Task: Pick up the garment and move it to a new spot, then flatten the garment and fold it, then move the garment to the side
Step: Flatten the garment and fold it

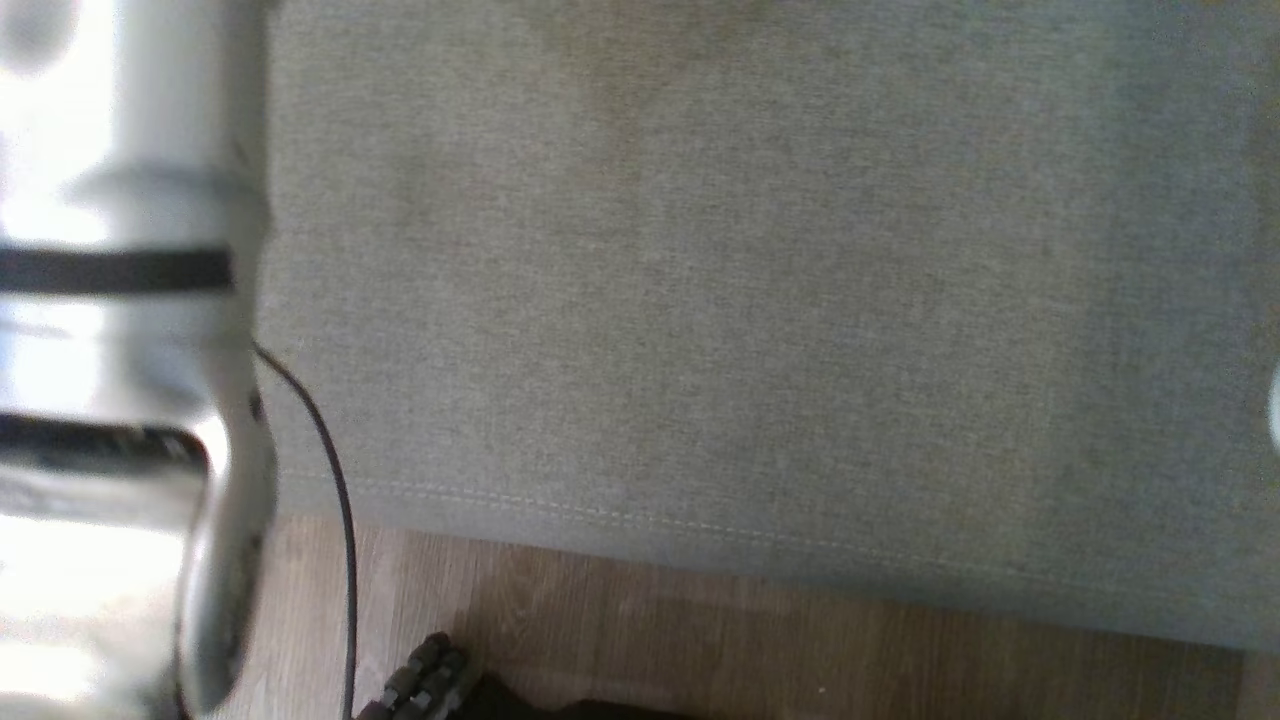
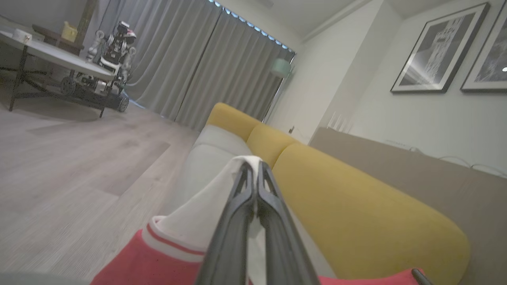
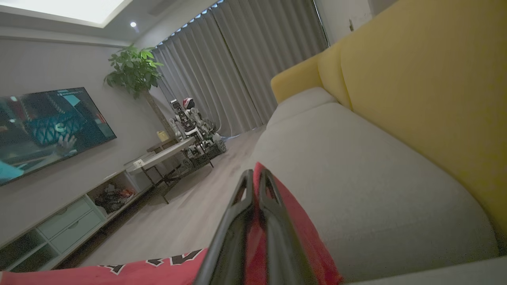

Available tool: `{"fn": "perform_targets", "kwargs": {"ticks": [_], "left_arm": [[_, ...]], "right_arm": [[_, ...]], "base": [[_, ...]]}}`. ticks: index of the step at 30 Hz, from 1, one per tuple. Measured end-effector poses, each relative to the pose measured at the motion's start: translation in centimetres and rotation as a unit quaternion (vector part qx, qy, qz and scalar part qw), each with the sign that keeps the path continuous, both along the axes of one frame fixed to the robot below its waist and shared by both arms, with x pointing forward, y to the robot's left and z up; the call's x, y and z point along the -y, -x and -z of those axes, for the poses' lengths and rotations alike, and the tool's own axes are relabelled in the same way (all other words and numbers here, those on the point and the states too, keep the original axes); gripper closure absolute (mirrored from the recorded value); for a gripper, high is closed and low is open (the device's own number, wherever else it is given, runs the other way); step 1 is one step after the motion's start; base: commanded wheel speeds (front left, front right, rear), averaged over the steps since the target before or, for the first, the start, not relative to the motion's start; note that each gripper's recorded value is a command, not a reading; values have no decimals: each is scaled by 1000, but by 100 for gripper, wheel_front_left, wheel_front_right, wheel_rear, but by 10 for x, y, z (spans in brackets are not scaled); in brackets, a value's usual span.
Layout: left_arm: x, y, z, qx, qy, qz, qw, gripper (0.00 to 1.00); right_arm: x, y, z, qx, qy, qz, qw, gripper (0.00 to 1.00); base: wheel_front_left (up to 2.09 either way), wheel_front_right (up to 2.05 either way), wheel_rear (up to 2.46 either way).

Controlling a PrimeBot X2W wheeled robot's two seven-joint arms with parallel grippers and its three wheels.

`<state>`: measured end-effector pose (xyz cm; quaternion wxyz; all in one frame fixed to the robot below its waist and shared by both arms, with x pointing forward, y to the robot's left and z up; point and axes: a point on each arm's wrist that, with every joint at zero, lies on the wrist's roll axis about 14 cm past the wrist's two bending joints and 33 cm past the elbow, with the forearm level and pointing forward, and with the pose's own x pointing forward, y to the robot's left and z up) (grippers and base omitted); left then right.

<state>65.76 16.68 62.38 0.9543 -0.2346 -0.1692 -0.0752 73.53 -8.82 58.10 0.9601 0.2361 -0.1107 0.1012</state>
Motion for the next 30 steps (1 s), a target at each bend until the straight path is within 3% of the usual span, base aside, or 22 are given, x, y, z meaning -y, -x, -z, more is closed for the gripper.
{"fn": "perform_targets", "kwargs": {"ticks": [6, 11, 19, 30], "left_arm": [[-2, 43, 89, -110, -19, 2, 994, 100], [6, 100, 147, -194, -24, 14, 981, 100], [9, 181, 180, -256, -12, 39, 966, 100], [-1, 239, 185, -275, -61, 63, 957, 100]], "right_arm": [[4, 37, 93, -114, 1, -8, 993, 100], [5, 84, 132, -178, 20, -22, 984, 100], [22, 144, 140, -228, 89, -36, 969, 100], [34, 207, 146, -281, 146, -54, 947, 100]], "base": [[0, 0, 0], [0, 0, 0], [0, 0, 0], [0, 0, 0]]}}
